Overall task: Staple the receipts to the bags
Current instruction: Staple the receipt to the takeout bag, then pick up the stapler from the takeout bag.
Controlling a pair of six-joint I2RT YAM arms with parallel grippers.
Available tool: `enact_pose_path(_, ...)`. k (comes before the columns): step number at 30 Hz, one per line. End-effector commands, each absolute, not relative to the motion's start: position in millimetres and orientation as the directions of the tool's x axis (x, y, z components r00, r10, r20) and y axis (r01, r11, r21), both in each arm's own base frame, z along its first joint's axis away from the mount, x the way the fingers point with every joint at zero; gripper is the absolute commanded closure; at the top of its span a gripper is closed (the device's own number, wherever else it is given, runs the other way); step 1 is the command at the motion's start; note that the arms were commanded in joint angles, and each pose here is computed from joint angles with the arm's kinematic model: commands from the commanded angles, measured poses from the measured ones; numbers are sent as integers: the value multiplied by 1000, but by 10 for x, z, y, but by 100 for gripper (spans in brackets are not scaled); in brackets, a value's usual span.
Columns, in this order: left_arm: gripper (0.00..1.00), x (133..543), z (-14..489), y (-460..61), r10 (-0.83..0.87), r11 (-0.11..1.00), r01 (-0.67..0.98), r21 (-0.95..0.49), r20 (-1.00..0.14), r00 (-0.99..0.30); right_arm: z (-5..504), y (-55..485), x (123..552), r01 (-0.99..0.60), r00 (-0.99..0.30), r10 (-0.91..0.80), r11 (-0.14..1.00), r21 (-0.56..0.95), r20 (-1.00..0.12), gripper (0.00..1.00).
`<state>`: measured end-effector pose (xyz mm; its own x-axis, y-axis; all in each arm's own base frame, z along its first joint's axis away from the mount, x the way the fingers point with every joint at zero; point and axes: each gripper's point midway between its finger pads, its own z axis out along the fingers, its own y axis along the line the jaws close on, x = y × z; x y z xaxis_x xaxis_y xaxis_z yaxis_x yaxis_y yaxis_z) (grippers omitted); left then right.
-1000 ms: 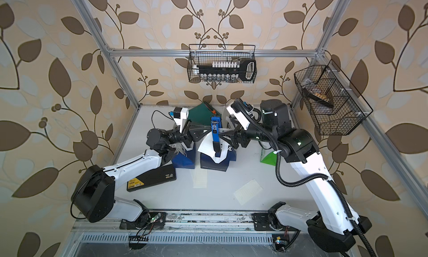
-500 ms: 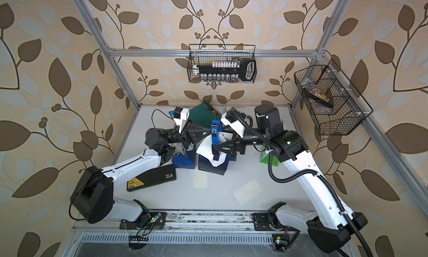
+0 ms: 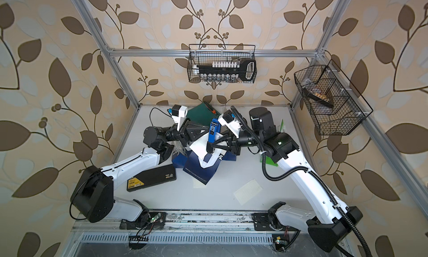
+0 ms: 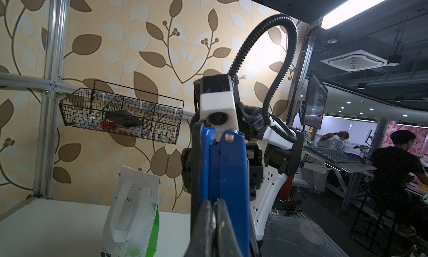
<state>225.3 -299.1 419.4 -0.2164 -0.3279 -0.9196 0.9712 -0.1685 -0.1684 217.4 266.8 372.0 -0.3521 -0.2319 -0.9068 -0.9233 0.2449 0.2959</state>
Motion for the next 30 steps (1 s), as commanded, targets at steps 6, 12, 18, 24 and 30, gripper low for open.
enact_pose_path(6,100,2215,4445,-3026,-403,-124,988,-90,-906,-133,3843,2660,2315,-915,-306,-183,325,237,-934,27)
enact_pose_path(12,100,2267,4191,-3217,-343,6,998,-69,-937,-63,3947,2364,2550,-835,-221,-194,544,83,-956,11)
enact_pose_path(18,100,2191,4094,-3395,-317,16,998,-58,-947,-50,3914,2261,2760,-752,-258,-149,651,102,-955,22)
enact_pose_path(24,100,2279,4107,-3369,-343,87,994,-65,-939,-31,3778,2183,2791,-729,-318,-138,668,149,-938,42)
enact_pose_path(30,100,2350,4124,-3324,-348,156,987,-43,-937,14,3720,2109,2756,-703,-389,-13,651,288,-921,29)
